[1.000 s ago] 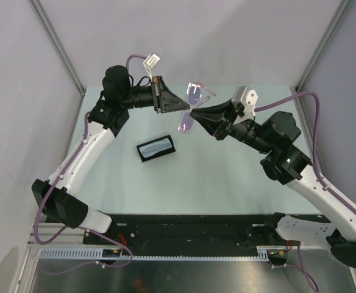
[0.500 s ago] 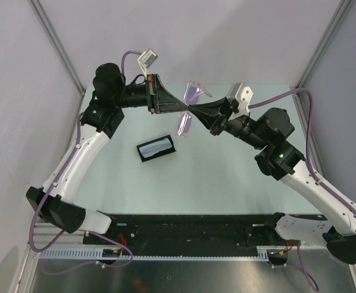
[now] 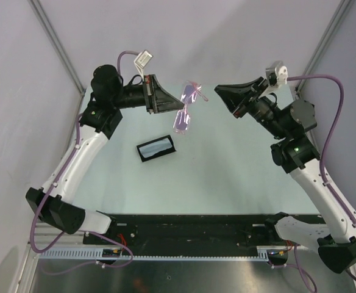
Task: Organize the sunglasses
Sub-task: Fold the left temple of the sunglasses with the sunglasses, then fold the right temple of the sunglasses with the sunglasses.
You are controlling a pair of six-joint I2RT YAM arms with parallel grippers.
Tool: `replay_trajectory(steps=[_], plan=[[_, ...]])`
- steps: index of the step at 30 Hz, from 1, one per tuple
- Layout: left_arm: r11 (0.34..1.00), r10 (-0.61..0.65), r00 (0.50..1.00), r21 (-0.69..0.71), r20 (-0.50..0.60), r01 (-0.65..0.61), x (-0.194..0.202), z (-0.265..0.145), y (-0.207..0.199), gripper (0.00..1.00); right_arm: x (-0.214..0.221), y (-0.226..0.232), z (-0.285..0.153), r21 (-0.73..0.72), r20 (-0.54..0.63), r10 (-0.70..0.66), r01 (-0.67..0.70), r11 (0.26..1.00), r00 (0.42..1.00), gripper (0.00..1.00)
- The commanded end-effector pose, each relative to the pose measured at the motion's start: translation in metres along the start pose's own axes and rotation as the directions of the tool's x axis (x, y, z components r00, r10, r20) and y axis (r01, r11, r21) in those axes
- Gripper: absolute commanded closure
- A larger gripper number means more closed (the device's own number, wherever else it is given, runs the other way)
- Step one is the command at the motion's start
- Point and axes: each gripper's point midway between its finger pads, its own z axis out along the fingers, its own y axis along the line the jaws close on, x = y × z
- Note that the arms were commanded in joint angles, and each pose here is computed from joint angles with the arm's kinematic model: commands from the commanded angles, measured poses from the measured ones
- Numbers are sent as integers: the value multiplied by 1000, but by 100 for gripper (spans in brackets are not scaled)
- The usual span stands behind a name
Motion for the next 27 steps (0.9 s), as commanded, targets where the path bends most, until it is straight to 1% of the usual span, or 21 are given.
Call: replay_trajectory(steps=[1,3,4,5,7,8,11,15,19,24,27], plan=[[993,115,993,-3,12,-115,2,-4,7,100,-32,17,-13,-39,66,83,-81,996,994,84],[990,140,990,35,-26,-139,13,-2,5,100,-37,19,-12,-48,87,78,-74,996,993,78],[989,141,989,40,-39,-139,20,-2,8,99,-37,19,-10,-57,88,80,-75,996,993,62],[985,167,985,49,-48,-165,25,-2,9,99,-33,19,-6,-65,79,94,-89,994,992,32],[985,172,983,43,-57,-170,36,-1,13,99,-28,22,-2,-89,68,123,-116,989,990,22],[984,177,983,33,-54,-176,37,0,17,100,-24,20,3,-87,56,139,-133,987,989,14],[984,180,982,25,-57,-179,40,1,21,100,-8,13,11,-60,20,188,-186,981,982,6],[979,204,977,32,-53,-203,39,0,17,100,7,16,18,-74,-19,192,-193,978,981,2],[979,202,978,38,-52,-200,37,0,14,100,23,27,22,-91,-65,159,-165,982,985,1],[980,198,979,35,-39,-197,29,1,10,100,47,19,20,-24,-140,113,-117,993,984,1],[977,207,978,54,-38,-205,25,0,1,100,58,13,17,12,-178,115,-115,993,977,0]])
